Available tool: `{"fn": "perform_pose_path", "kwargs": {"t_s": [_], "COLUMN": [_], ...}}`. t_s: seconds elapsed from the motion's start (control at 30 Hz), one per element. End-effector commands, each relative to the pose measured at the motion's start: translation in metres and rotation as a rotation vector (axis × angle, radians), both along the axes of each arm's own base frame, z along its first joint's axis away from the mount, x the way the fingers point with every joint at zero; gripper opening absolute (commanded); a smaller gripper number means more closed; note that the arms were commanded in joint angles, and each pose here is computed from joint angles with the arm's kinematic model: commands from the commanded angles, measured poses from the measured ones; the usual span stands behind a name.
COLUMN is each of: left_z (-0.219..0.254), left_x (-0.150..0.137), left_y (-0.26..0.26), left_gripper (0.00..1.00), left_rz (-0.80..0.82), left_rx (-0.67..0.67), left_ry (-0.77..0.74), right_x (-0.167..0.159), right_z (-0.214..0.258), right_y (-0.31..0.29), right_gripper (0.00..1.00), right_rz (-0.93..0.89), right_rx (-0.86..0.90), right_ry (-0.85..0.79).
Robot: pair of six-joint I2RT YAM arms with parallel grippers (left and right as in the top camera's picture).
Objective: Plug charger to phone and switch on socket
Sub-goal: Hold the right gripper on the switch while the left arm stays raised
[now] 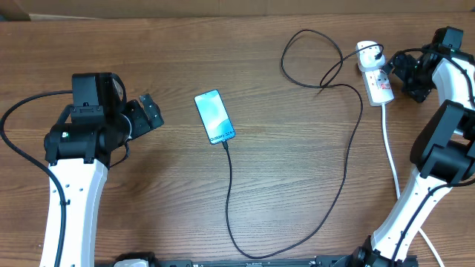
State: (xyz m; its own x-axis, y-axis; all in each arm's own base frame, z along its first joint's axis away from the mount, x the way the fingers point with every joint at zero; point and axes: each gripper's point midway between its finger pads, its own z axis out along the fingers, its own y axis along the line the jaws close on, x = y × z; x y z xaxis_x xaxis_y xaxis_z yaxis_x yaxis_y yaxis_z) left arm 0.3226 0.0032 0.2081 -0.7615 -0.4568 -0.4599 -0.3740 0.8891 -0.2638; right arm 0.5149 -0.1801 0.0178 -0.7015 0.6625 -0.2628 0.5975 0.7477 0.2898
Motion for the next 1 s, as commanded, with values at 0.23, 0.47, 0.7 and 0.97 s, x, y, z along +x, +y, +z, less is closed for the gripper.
{"fn": "perform_pose_path", "kwargs": {"t_s": [0.23, 0.47, 0.7, 0.97], "left_z": [0.000, 0.000, 0.000, 0.000], "left_x": [0.001, 0.001, 0.001, 0.001], "left_y": [0.002, 0.002, 0.002, 0.002], "left_gripper": [1.00, 1.00, 1.00, 0.99], "left_rz": [-0.002, -0.002, -0.002, -0.002], "left_rx": [0.008, 0.008, 0.008, 0.008], "left_ry": [-0.001, -0.001, -0.001, -0.001], "right_x": [-0.009, -0.014, -0.014, -0.010], "right_z": [-0.019, -0.036, -0.038, -0.034], "right_y": [0.008, 0.014, 0.018, 0.015], "right_gripper": [1.00, 1.00, 1.00, 1.00], "right_rz": [0.011, 0.039, 0.067, 0.063], "right_rx": [0.025, 0.039, 0.032, 0.024], "right_ry": [0.045, 0.082, 0.089, 0.069]}}
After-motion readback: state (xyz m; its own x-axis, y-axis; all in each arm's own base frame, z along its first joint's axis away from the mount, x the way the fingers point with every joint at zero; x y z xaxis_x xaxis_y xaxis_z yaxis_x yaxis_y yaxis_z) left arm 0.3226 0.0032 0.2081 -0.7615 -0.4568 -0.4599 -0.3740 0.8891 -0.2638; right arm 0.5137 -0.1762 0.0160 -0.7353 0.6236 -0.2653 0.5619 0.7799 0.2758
